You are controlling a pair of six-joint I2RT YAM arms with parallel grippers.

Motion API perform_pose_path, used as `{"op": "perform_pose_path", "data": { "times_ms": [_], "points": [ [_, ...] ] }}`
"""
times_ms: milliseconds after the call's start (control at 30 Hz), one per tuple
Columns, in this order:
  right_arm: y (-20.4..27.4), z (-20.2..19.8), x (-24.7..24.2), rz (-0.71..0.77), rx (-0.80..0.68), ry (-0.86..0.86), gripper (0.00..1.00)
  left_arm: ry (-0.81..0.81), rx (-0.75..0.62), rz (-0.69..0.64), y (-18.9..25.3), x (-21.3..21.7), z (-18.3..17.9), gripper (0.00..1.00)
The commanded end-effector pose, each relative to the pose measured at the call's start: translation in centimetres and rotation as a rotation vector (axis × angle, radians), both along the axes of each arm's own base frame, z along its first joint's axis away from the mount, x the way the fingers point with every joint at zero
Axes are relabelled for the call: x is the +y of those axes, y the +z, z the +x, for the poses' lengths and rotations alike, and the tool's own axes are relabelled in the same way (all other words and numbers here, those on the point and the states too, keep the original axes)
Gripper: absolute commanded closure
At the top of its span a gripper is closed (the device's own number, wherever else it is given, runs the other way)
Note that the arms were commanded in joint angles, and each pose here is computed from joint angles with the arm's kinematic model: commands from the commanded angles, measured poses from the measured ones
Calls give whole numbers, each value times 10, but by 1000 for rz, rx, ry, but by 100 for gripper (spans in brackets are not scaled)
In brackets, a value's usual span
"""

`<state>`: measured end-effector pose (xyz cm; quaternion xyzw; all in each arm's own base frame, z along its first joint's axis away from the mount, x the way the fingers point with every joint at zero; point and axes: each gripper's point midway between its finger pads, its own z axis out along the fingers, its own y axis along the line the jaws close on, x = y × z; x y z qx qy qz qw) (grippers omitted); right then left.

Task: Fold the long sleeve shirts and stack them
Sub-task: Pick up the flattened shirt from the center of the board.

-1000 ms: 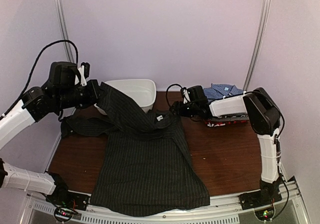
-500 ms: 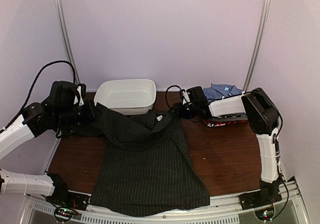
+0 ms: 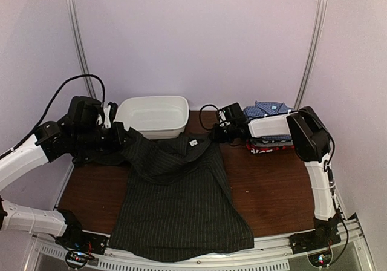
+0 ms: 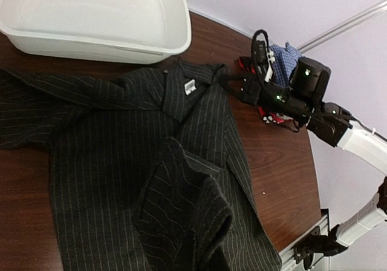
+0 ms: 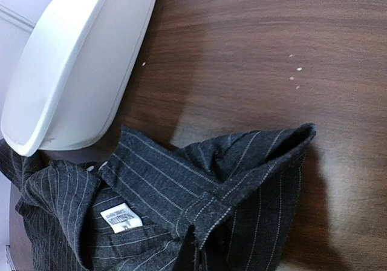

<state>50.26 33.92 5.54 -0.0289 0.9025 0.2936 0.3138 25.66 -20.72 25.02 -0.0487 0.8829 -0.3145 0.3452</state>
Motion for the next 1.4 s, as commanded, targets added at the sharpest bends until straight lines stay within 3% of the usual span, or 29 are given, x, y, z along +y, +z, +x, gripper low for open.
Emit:
{"op": "perform_pose_path", "data": {
  "times_ms": [0, 233, 400, 500, 600, 800, 1033, 1367],
  "points": [
    [13, 25, -50, -115, -24, -102, 100, -200, -66, -124, 36, -41, -3, 100],
    [3, 40, -103, -190, 16, -133, 99, -193, -113, -141, 57, -52, 14, 100],
    [2, 38, -112, -241, 36, -129, 76, -84, -119, -103, 50, -49, 41, 100],
    [20, 28, -112, -226, 11, -120, 60, -28, -134, -76, 50, -43, 58, 100],
    [47, 10, -115, -208, -23, -115, 51, 27, -146, -43, 50, -35, 74, 100],
    [61, -52, -120, -179, -37, -89, 40, 147, -114, -23, 37, -3, 101, 100],
    [55, -141, -111, -150, -29, -25, 40, 293, -97, -86, 29, 51, 108, 100],
    [43, -265, -112, -130, 16, 23, 40, 301, -79, -48, 14, 58, 113, 100]
  ]
}}
